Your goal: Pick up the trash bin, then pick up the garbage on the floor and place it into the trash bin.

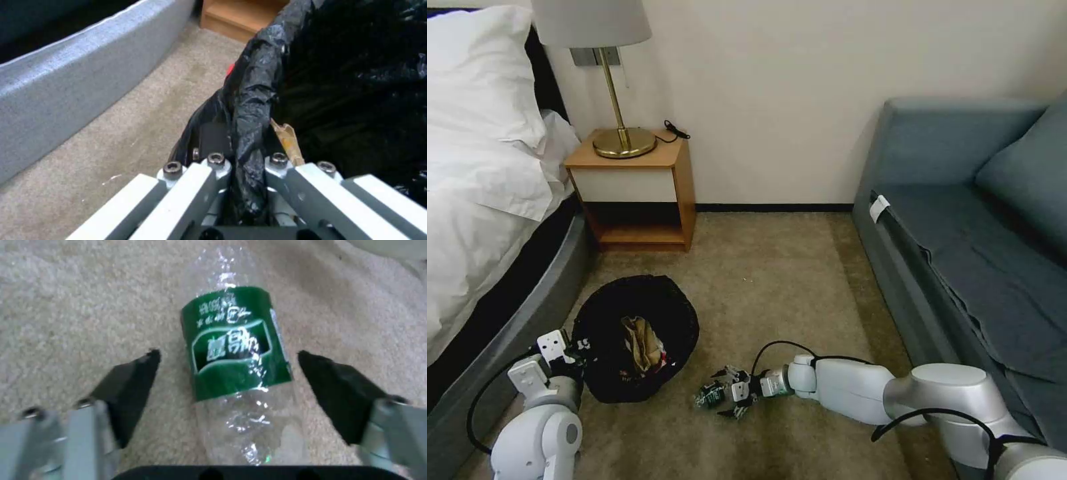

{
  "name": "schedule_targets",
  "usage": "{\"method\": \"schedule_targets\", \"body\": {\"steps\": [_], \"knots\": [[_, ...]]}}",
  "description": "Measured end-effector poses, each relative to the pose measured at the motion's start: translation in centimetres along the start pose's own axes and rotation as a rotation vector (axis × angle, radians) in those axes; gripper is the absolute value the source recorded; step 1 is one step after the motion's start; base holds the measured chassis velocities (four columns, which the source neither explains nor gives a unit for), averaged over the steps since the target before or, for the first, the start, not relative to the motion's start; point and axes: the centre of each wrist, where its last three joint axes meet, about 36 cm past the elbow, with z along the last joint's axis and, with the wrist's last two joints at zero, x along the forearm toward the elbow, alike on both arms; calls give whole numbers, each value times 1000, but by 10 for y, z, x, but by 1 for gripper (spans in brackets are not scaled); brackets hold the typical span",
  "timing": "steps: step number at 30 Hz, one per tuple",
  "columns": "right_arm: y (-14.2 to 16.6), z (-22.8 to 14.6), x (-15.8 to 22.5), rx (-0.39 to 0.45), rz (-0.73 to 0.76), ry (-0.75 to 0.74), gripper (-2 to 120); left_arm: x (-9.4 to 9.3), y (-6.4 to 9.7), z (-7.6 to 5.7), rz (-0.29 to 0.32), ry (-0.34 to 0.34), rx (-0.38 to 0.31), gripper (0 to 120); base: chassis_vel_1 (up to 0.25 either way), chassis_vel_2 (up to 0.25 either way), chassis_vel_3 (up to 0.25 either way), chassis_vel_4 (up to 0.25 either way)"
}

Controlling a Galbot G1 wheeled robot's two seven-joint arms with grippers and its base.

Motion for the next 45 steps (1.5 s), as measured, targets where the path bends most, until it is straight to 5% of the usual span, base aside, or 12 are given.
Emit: {"method": "schedule_targets", "body": {"steps": [9, 18, 26, 32, 36, 41, 44, 45], "knots": [[7, 7, 1, -11, 9, 4, 47, 0, 0, 2, 0, 5, 0, 3, 0, 0, 0, 0], [-3, 2, 16, -17, 67, -25, 32, -1, 0, 2, -2, 4, 0, 3, 0, 0, 0, 0], [-27, 7, 81, -34, 216, -29, 17, -2, 0, 1, -2, 1, -4, 3, 0, 0, 0, 0], [-78, -7, 158, -17, 447, -57, 17, -3, -3, 2, 9, 6, -10, 3, 0, 0, 0, 0], [-137, -58, 184, 38, 606, -169, 17, -4, -5, 3, 12, 10, -18, 3, 0, 0, 0, 0], [-152, -86, 183, 26, 646, -227, 17, -4, -6, 3, 13, 11, -21, 3, 0, 0, 0, 0], [-171, -146, 172, -30, 695, -349, 17, -3, -7, 3, 11, 13, -26, 3, 0, 0, 0, 0], [-169, -202, 142, -107, 699, -459, 17, -3, -9, 3, 15, 13, -27, 3, 0, 0, 0, 0]]}}
